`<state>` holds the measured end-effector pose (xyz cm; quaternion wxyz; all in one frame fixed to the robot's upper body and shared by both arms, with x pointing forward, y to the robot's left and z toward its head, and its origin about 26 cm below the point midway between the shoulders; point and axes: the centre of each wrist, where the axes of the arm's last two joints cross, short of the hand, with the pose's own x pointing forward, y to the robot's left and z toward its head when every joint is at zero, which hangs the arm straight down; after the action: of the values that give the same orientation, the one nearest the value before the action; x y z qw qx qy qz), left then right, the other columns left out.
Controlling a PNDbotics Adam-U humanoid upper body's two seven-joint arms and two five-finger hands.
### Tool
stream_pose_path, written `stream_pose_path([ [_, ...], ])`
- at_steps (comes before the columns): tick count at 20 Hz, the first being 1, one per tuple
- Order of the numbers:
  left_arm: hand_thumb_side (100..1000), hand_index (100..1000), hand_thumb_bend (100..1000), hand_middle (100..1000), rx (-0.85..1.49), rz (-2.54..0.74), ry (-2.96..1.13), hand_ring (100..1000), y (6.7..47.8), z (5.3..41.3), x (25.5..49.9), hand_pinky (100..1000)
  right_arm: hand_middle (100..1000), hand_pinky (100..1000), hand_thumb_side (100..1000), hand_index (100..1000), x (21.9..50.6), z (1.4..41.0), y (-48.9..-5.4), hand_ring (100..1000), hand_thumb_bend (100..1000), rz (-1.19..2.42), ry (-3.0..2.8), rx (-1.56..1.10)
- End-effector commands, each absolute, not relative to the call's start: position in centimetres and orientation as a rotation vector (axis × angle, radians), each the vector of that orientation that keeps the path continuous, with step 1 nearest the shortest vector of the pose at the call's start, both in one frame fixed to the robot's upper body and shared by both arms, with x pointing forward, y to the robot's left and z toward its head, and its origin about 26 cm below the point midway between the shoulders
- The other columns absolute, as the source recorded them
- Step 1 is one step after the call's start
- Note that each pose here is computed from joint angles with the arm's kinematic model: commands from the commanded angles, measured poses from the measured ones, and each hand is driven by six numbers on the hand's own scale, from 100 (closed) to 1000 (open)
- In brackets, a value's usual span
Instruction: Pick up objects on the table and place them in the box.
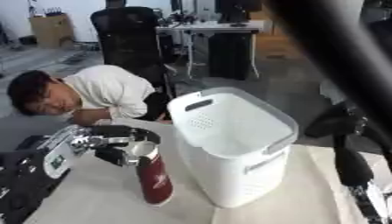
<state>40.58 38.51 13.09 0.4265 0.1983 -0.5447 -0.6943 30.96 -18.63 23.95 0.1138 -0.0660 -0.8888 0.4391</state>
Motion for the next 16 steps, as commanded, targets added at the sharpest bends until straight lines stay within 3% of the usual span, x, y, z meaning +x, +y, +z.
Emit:
stream_pose_path([
  [1,1000,1000,366,1000,0.412,-1.962,-1.283,1000,38.9,14.0,40.7,1000,577,290,910,688,30.8,24.7,-18.5,577,100,1.301,-2.631,-0.196],
  [16,1000,1000,346,1000,0.471,-1.905,-1.358,1000,39.5,16.0,41.4,1000,579,293,913,689,30.8,24.7,-18.5,582,100,1.31,-2.624,-0.199],
])
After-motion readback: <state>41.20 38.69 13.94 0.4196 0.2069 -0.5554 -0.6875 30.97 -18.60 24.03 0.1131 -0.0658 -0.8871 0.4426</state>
